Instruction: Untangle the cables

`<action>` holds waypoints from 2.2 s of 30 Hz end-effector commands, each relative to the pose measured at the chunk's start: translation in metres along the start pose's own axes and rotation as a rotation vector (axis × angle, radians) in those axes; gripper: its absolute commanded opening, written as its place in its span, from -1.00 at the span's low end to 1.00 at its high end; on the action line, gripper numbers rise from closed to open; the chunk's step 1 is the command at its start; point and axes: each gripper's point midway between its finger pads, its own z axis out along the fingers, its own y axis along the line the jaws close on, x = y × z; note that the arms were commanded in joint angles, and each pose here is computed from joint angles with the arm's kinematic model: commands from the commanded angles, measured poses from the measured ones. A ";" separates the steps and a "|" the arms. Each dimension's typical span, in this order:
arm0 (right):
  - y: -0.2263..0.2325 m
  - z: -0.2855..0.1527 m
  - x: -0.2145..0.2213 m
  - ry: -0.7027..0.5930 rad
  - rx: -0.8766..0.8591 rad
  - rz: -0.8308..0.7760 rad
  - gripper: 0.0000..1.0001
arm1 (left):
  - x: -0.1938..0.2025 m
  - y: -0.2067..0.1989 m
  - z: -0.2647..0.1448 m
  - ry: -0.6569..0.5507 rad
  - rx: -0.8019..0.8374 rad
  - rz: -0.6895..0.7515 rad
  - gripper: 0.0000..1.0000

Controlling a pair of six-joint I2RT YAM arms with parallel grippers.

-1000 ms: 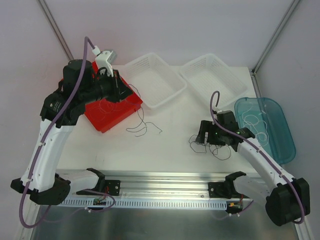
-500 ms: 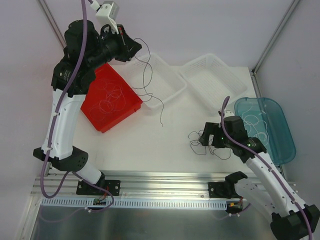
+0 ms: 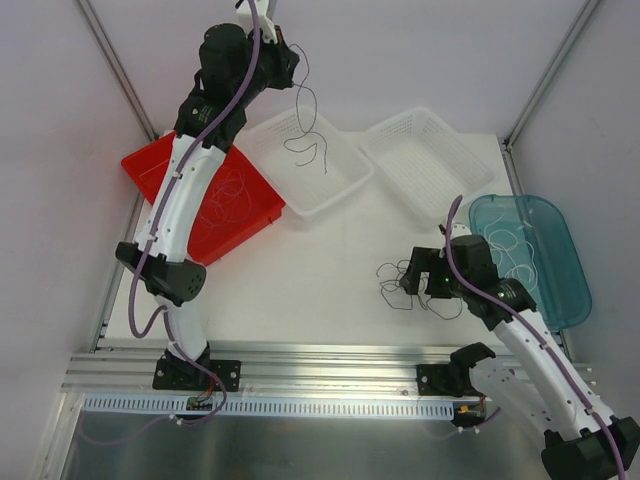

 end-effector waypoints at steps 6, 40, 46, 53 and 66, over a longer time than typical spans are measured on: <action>-0.004 0.005 0.003 0.009 0.015 -0.018 0.94 | 0.032 0.045 0.059 -0.033 -0.116 0.094 -0.96; -0.052 0.032 0.009 0.061 0.257 0.073 0.90 | 0.287 -0.093 -0.149 0.593 0.195 -0.135 0.98; -0.040 0.063 0.021 0.104 0.173 0.097 0.86 | 0.352 -0.114 -0.196 0.758 0.207 -0.188 0.98; -0.029 0.099 0.033 0.167 0.105 0.149 0.50 | 0.402 -0.116 -0.231 0.880 0.153 -0.215 0.97; 0.063 0.122 0.038 0.220 -0.132 0.111 -0.34 | 0.428 -0.089 -0.249 0.888 0.023 -0.256 0.93</action>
